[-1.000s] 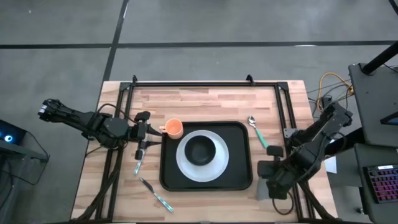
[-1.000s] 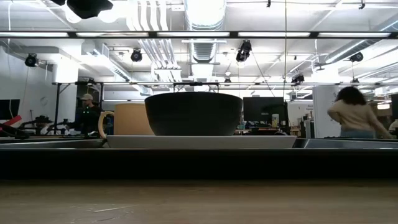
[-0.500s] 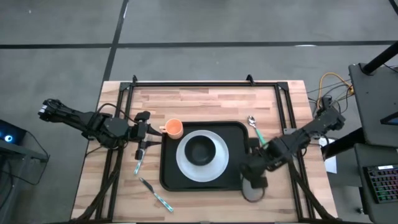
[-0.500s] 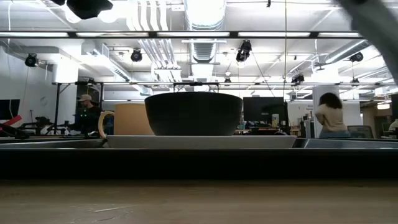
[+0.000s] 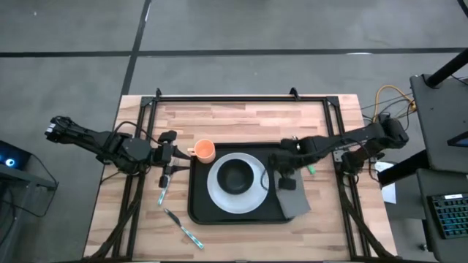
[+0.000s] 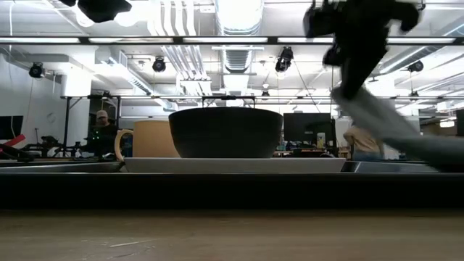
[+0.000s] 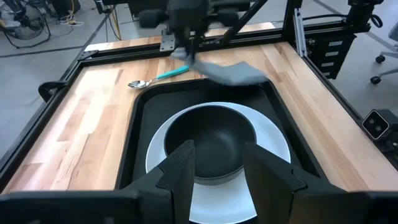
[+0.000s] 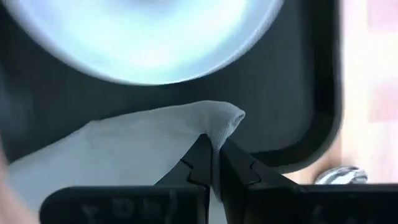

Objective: Set up tray
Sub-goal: Put the blue patterned fork on the gray napkin

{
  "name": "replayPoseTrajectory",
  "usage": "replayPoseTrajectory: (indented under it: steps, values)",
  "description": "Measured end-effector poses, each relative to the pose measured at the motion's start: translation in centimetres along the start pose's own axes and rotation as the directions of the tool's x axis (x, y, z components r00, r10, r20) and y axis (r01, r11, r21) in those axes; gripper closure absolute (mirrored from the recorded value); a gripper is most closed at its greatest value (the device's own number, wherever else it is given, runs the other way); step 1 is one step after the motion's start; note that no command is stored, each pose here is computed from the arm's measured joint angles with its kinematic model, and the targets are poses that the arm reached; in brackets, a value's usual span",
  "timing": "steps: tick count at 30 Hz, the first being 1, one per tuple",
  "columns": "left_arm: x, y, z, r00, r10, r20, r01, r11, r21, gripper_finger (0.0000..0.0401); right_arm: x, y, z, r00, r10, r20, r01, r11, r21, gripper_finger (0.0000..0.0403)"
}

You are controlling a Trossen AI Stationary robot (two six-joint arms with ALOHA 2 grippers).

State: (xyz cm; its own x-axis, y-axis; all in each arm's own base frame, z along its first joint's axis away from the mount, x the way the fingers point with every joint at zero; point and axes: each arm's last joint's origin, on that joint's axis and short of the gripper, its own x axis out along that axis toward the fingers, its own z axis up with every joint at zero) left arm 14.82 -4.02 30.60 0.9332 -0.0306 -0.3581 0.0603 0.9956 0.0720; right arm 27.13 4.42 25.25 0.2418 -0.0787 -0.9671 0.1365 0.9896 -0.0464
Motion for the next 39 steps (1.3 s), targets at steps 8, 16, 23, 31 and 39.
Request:
replayPoseTrajectory:
  steps: [8,16,23,31,39]
  values:
    - [0.0,0.0,0.0,1.000,0.000,0.000,0.000,1.000,-0.013,0.0283,3.9,-3.8,-0.4,0.999,-0.011,0.040,0.005,0.992,0.125,0.0395]
    - [0.1,0.0,0.0,1.000,0.000,-0.002,0.000,1.000,-0.019,0.0283,6.2,-5.4,-0.9,0.999,0.034,0.038,-0.040,0.985,0.170,0.0395]
    - [0.9,-0.2,-0.2,0.999,0.001,-0.038,-0.002,0.999,-0.032,0.0283,6.8,-5.4,-1.1,0.995,0.094,0.015,-0.095,0.986,0.135,0.0376]
    - [2.4,-0.6,-0.7,0.995,0.003,-0.104,-0.004,1.000,-0.014,0.0283,5.6,-6.0,0.2,0.995,-0.052,0.081,0.043,0.992,0.116,0.0290]
    - [2.0,-0.6,0.8,0.999,-0.003,-0.036,0.002,1.000,-0.009,0.0283,4.5,-4.0,0.0,0.999,-0.006,0.042,-0.002,0.983,0.182,0.0260]
